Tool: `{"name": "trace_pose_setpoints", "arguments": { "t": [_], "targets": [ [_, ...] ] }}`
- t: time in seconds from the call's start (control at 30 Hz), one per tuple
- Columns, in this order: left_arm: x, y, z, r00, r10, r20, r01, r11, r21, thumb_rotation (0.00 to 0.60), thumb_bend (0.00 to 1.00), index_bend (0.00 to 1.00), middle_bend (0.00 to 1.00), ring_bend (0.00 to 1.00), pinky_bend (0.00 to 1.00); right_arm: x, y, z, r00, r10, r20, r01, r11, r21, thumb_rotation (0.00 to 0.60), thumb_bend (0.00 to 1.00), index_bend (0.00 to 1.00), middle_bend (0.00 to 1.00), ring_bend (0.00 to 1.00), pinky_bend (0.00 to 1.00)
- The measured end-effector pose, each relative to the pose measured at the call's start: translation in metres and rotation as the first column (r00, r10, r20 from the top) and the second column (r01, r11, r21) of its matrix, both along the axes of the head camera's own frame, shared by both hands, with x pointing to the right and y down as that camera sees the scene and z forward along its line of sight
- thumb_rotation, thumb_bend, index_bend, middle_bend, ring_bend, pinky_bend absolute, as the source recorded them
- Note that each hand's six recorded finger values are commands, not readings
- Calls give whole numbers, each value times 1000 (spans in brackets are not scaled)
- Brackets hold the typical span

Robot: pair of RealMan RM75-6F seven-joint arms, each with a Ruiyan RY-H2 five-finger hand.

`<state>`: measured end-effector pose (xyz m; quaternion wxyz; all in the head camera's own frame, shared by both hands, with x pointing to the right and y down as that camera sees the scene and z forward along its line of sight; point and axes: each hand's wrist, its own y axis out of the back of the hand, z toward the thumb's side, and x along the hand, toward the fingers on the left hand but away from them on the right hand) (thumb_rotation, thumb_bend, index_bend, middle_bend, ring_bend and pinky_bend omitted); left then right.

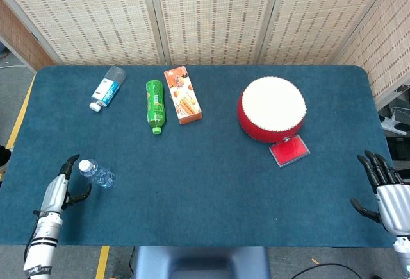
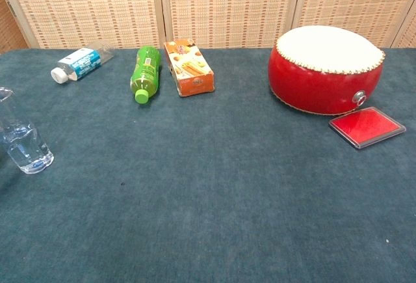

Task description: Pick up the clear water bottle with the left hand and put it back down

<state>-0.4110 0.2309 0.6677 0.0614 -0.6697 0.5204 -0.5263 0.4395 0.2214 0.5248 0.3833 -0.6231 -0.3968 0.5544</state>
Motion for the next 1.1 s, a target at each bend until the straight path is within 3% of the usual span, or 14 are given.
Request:
{"name": "trace_pose_setpoints", "arguments": {
  "t": [0.3,0.6,0.67,0.73,0.87,0.97,1.1],
  "targets": [
    [20,-3,11,980,-93,-174,85,995,-51,600,405,0,0,0,134,0,-1,0,1000,3,3,-3,1000,-2,600,130,0,0,0,193],
    [36,-6,20,929,-188,-319,166,982,-93,600,402,1,37,11,130,1,-2,0,1000,6,4,-6,1000,-4,600,130,0,0,0,193],
    [38,-6,22,916,-208,-343,186,978,-95,600,395,33,100,64,130,1,-3,0,1000,7,4,-6,1000,-4,600,130,0,0,0,193],
    [39,-7,22,902,-232,-365,213,973,-92,600,394,154,267,201,130,1,-3,0,1000,6,5,-6,1000,-4,600,130,0,0,0,193],
    [40,-8,22,867,-283,-409,272,958,-85,600,445,383,493,358,134,1,-3,1,1000,6,3,-6,1000,-10,600,131,0,0,0,193],
    [39,-9,22,855,-304,-421,302,951,-73,600,471,449,567,408,144,0,-4,2,1000,4,3,-4,1000,-12,600,130,0,0,0,193],
    [37,-9,22,862,-297,-411,299,952,-61,600,520,531,636,462,200,1,-4,2,1000,4,1,-4,1000,-13,600,131,0,0,0,193]
  ]
}}
